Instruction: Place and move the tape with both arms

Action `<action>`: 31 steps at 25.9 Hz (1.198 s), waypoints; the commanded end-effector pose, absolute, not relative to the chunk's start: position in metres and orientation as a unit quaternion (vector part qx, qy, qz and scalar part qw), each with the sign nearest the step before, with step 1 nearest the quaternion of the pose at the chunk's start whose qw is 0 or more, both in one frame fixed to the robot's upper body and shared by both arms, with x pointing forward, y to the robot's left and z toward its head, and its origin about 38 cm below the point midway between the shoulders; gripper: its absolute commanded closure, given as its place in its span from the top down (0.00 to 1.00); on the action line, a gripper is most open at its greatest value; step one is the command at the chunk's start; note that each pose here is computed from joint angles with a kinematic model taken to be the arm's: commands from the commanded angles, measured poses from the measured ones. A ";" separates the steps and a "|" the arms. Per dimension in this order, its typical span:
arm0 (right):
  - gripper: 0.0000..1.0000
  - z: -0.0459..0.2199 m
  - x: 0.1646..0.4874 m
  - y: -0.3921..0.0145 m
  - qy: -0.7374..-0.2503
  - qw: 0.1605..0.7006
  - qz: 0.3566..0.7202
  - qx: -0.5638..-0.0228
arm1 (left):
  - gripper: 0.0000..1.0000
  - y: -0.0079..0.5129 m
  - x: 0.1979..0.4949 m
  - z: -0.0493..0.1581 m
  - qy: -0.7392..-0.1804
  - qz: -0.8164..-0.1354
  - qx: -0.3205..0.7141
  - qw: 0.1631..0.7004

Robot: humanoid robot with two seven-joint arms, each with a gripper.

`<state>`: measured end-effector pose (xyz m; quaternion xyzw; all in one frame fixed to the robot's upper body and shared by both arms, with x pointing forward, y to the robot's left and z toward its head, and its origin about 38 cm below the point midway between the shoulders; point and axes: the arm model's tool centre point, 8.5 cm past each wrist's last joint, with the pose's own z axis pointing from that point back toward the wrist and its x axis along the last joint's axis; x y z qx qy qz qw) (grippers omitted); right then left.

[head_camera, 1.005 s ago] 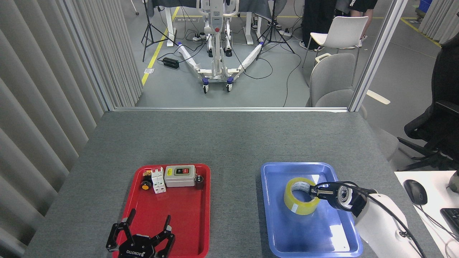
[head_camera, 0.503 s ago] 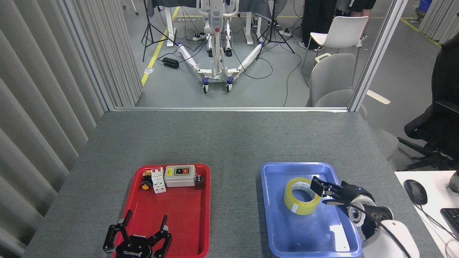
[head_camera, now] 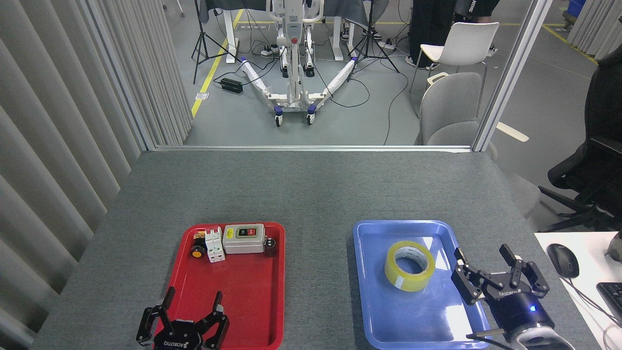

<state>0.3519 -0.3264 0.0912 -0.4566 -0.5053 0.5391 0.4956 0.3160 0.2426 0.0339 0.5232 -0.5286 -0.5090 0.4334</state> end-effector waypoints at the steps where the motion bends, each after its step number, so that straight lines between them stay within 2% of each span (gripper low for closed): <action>1: 0.98 0.081 0.332 -0.325 -0.492 0.501 0.523 -0.483 | 1.00 0.244 0.316 0.033 -0.527 -0.510 0.523 0.435; 5: 0.98 0.072 0.325 -0.318 -0.465 0.490 0.519 -0.524 | 1.00 0.243 0.316 0.031 -0.527 -0.510 0.522 0.436; 15: 1.00 0.059 0.304 -0.297 -0.487 0.491 0.529 -0.492 | 1.00 0.244 0.318 0.030 -0.525 -0.510 0.523 0.437; 17: 1.00 0.060 0.304 -0.294 -0.494 0.491 0.518 -0.497 | 1.00 0.244 0.321 0.032 -0.527 -0.508 0.524 0.435; 19: 1.00 0.060 0.302 -0.291 -0.498 0.498 0.490 -0.514 | 1.00 0.244 0.321 0.033 -0.528 -0.508 0.524 0.435; 22: 1.00 0.052 0.300 -0.278 -0.506 0.495 0.493 -0.506 | 1.00 0.244 0.322 0.033 -0.528 -0.506 0.525 0.435; 26: 1.00 0.035 0.285 -0.275 -0.502 0.519 0.492 -0.486 | 1.00 0.245 0.321 0.033 -0.528 -0.505 0.526 0.435; 31: 1.00 0.035 0.284 -0.281 -0.497 0.510 0.503 -0.490 | 1.00 0.247 0.321 0.030 -0.525 -0.506 0.526 0.438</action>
